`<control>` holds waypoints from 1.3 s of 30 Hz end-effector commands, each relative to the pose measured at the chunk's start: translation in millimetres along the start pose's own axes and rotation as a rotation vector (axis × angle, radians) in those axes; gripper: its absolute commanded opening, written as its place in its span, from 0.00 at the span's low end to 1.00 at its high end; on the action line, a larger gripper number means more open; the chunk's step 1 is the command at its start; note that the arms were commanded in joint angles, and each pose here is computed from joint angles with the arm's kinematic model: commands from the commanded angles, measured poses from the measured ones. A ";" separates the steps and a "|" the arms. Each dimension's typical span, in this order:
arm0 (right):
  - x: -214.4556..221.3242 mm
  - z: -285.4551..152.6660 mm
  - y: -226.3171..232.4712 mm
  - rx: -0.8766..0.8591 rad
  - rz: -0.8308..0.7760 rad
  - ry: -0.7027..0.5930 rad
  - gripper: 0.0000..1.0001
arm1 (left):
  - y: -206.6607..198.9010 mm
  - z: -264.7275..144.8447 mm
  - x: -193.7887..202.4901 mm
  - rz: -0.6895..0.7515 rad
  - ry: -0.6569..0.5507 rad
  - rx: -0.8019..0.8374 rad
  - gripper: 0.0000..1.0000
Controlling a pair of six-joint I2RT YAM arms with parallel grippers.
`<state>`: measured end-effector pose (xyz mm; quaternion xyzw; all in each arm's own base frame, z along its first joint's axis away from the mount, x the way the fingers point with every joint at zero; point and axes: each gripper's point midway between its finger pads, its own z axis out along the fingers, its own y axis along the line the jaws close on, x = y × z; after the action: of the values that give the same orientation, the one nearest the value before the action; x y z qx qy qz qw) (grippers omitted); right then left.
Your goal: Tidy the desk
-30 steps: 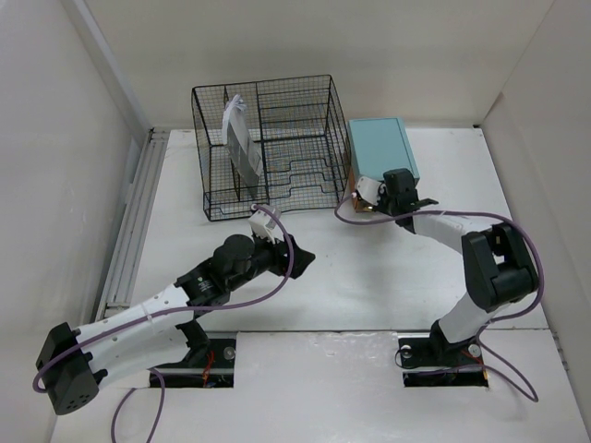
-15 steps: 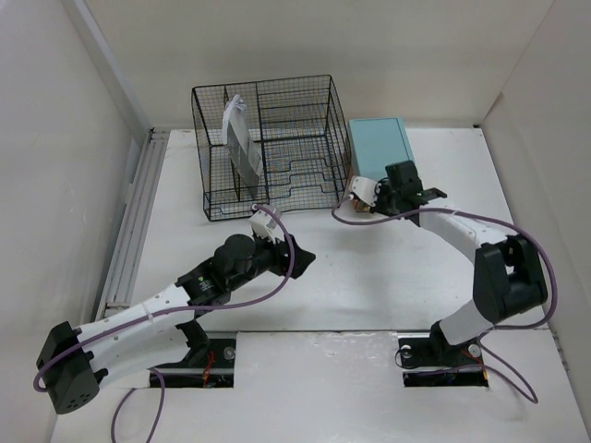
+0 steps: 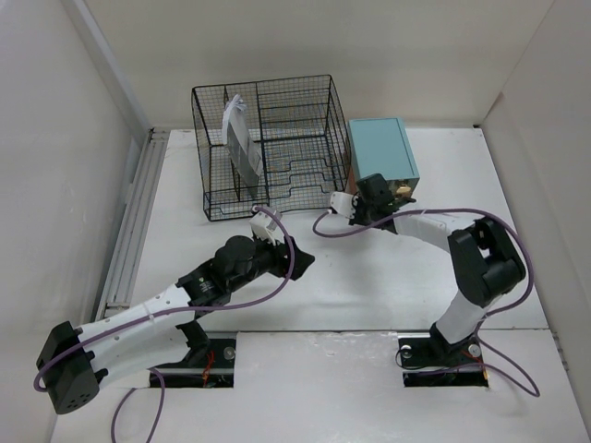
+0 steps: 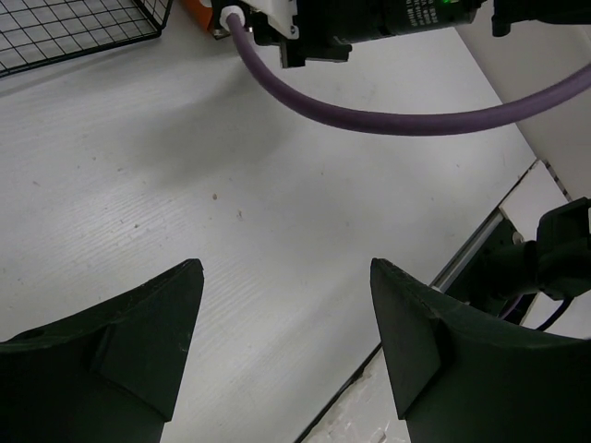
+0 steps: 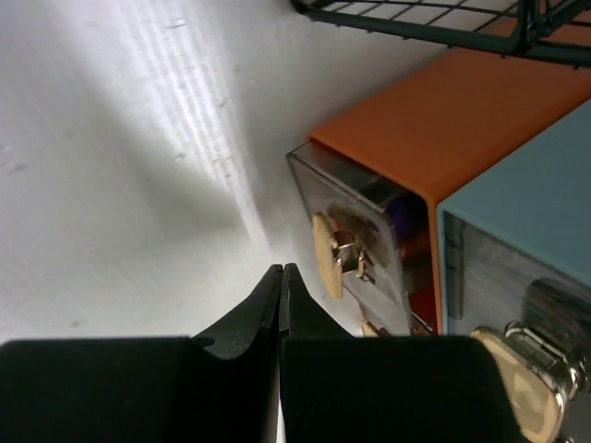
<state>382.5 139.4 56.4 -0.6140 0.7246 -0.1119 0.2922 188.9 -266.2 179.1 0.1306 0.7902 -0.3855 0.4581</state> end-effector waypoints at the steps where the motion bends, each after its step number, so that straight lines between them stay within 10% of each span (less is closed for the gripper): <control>1: 3.7 6.2 -25.9 0.151 0.061 0.058 0.00 | -7.6 -2.4 -11.9 -0.010 -0.047 0.035 0.70; 20: 5.7 -0.4 -60.3 0.363 0.135 0.115 0.00 | -6.5 -3.6 -10.2 -0.010 -0.047 0.035 0.70; 31: -42.0 -64.5 57.8 -0.347 -0.170 -0.240 0.05 | -10.3 -2.8 -10.2 -0.009 -0.038 0.050 0.70; 35: -59.7 -104.1 46.4 -0.350 -0.067 -0.375 0.24 | -18.0 -3.7 -14.5 -0.009 -0.042 0.081 0.70; 36: -68.7 -112.5 32.7 -0.303 -0.036 -0.417 0.76 | -20.3 -4.0 -18.4 -0.009 -0.050 0.086 0.70; 37: -77.0 -122.5 18.4 -0.258 0.108 -0.442 1.00 | -26.0 -6.8 -27.0 -0.023 -0.066 0.097 0.73; 39: -88.8 -154.4 -35.2 -0.037 0.245 -0.534 1.00 | -27.8 -8.3 -35.7 -0.056 -0.075 0.078 0.90</control>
<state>307.5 170.5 134.7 -0.6371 0.6931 0.0726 0.3294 183.2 -267.8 178.2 0.1336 0.7910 -0.3962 0.4468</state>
